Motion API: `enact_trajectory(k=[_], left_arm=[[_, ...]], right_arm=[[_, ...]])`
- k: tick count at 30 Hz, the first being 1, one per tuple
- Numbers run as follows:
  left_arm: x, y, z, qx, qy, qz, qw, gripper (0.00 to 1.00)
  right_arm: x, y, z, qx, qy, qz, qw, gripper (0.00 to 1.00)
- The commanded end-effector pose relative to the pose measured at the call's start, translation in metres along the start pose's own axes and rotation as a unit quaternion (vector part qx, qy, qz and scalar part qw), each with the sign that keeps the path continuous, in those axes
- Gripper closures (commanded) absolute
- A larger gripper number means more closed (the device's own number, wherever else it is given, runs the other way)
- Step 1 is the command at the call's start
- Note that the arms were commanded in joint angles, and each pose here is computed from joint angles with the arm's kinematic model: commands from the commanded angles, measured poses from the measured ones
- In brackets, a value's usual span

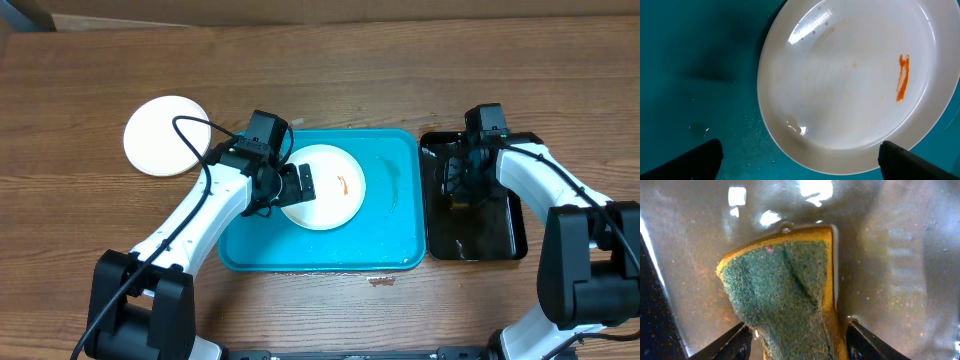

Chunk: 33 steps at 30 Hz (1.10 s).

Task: Clean dirty plates on tray and stack at the side
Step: 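Grasp the yellow-green sponge with the right gripper inside the black tray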

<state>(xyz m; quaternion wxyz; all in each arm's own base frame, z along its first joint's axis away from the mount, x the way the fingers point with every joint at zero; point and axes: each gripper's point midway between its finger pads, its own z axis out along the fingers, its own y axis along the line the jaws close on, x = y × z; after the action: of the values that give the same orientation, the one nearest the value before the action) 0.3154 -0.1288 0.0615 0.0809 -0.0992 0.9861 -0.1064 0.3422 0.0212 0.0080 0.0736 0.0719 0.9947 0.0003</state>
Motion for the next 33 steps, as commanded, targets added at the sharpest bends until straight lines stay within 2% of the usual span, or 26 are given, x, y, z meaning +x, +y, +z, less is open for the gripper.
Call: enact_trajectory(k=[1, 5, 9, 10, 12, 14, 16, 27, 30, 33], left_arm=[[-0.006, -0.004, -0.006, 0.007, -0.011, 0.007, 1.0, 0.0], [-0.006, -0.004, -0.006, 0.007, -0.011, 0.007, 1.0, 0.0], [-0.006, -0.004, -0.006, 0.007, -0.011, 0.007, 1.0, 0.0], [-0.006, -0.004, -0.006, 0.007, -0.011, 0.007, 1.0, 0.0], [-0.006, -0.004, -0.006, 0.007, -0.011, 0.007, 1.0, 0.0], [-0.006, -0.004, -0.006, 0.006, -0.011, 0.007, 1.0, 0.0], [-0.006, -0.004, -0.006, 0.007, -0.011, 0.008, 1.0, 0.0], [-0.006, -0.004, -0.006, 0.007, -0.011, 0.007, 1.0, 0.0], [-0.006, -0.004, -0.006, 0.007, -0.011, 0.007, 1.0, 0.0], [-0.006, -0.004, -0.006, 0.007, -0.011, 0.007, 1.0, 0.0]], right_arm=[[-0.018, 0.002, -0.01, -0.004, -0.025, -0.001, 1.0, 0.39], [-0.028, 0.004, -0.014, -0.006, -0.04, -0.019, 0.999, 0.41], [-0.029, 0.005, -0.014, -0.007, -0.042, -0.019, 0.999, 0.61], [-0.026, 0.004, -0.013, -0.006, -0.037, -0.019, 0.999, 0.61], [-0.023, 0.004, -0.011, -0.005, -0.033, -0.021, 0.999, 0.54], [-0.02, 0.003, -0.009, -0.005, -0.031, -0.025, 0.999, 0.41], [-0.018, 0.003, -0.007, -0.004, -0.028, -0.035, 0.999, 0.38], [-0.014, 0.002, -0.007, -0.002, -0.02, -0.037, 0.999, 0.53], [-0.01, 0.001, -0.007, -0.001, -0.013, -0.037, 0.999, 0.52], [-0.008, 0.001, -0.007, 0.0, -0.009, -0.037, 0.999, 0.44]])
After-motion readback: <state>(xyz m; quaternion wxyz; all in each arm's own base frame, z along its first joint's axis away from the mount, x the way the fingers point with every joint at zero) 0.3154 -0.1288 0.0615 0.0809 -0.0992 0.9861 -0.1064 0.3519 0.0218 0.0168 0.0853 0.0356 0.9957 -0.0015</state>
